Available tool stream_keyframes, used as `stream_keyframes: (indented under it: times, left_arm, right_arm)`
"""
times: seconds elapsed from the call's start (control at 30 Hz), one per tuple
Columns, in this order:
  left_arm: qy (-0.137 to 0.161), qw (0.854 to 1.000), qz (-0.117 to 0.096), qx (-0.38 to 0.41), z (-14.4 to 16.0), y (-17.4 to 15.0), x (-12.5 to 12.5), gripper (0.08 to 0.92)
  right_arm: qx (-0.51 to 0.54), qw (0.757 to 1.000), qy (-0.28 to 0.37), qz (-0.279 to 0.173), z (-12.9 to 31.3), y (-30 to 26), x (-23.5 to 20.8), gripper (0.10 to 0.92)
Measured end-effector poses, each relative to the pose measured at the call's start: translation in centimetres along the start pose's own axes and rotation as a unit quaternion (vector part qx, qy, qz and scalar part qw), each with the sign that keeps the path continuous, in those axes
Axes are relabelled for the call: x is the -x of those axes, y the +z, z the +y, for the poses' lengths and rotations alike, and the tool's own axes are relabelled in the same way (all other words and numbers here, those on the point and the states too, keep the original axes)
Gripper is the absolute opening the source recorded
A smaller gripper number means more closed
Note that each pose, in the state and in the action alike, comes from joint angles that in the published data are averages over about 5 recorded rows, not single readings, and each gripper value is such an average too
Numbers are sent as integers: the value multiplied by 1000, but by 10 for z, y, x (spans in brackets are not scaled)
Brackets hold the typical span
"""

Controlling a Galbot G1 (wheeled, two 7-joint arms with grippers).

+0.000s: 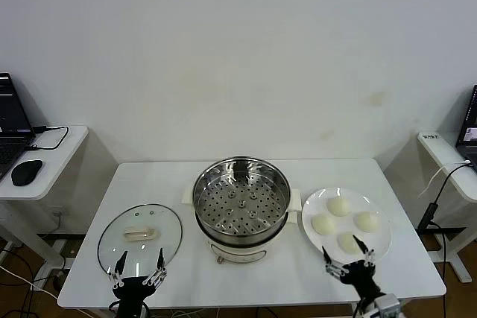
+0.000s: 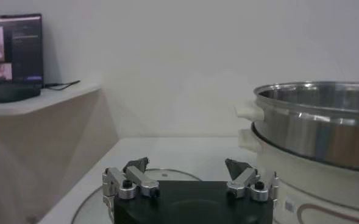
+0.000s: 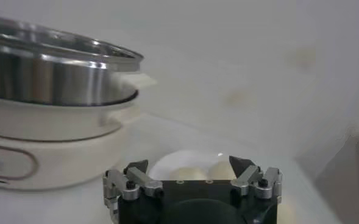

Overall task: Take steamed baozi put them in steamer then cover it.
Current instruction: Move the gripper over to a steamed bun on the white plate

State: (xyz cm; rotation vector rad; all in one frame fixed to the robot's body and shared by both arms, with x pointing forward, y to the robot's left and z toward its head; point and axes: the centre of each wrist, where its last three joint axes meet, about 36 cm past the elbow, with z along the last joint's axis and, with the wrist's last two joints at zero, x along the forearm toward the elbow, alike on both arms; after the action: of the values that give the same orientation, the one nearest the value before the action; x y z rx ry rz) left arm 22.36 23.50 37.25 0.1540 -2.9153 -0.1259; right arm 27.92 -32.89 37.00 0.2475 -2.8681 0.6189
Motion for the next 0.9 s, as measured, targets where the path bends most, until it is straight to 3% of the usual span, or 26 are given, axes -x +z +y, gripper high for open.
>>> stream_keyframes:
  times: [0.2, 0.47, 0.9]
  left_arm:
    - [1, 1000, 5, 23, 4, -1, 2, 823]
    - [0, 999, 14, 48, 10, 1, 4, 823]
    - [5, 998, 18, 64, 13, 4, 10, 823]
  right_arm:
    - [-109, 994, 1, -5, -35, -10, 23, 823]
    - [-266, 963, -31, -1, -97, -39, 68, 823]
    - [-386, 906, -158, 69, -186, -90, 160, 823]
